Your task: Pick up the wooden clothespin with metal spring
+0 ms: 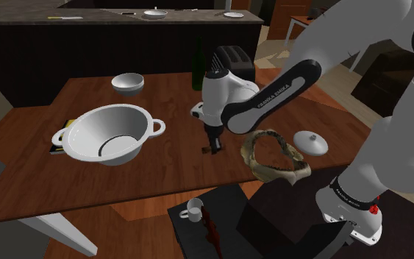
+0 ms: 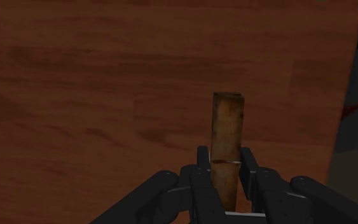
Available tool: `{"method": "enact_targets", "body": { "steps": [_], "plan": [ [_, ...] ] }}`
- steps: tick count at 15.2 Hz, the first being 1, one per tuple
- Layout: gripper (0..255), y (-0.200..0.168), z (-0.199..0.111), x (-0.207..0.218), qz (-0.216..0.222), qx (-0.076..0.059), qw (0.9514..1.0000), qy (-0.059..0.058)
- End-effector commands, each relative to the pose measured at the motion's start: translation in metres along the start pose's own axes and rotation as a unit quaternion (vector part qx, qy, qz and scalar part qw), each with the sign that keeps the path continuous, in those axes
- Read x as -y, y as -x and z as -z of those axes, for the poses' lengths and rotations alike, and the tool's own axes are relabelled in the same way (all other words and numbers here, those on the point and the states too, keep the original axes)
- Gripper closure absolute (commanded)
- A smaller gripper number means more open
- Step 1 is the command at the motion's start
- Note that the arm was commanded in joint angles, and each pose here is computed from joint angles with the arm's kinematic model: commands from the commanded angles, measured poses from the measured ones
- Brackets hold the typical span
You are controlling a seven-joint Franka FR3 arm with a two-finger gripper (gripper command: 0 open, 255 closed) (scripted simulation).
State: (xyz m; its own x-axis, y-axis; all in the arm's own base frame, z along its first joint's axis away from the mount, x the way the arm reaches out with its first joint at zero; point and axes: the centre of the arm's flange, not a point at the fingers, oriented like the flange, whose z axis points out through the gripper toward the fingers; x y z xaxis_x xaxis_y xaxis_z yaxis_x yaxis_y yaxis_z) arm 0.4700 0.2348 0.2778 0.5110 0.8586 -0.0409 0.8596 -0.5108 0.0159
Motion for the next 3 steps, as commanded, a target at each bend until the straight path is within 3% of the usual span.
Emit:
{"method": "enact_targets", "body": {
  "steps": [1, 3],
  "plan": [
    [255, 0.0002, 0.0108, 0.0, 0.0, 0.0, 1.0, 0.0],
    [255, 0.0002, 0.0116, 0.0, 0.0, 0.0, 1.0, 0.0]
  ]
}}
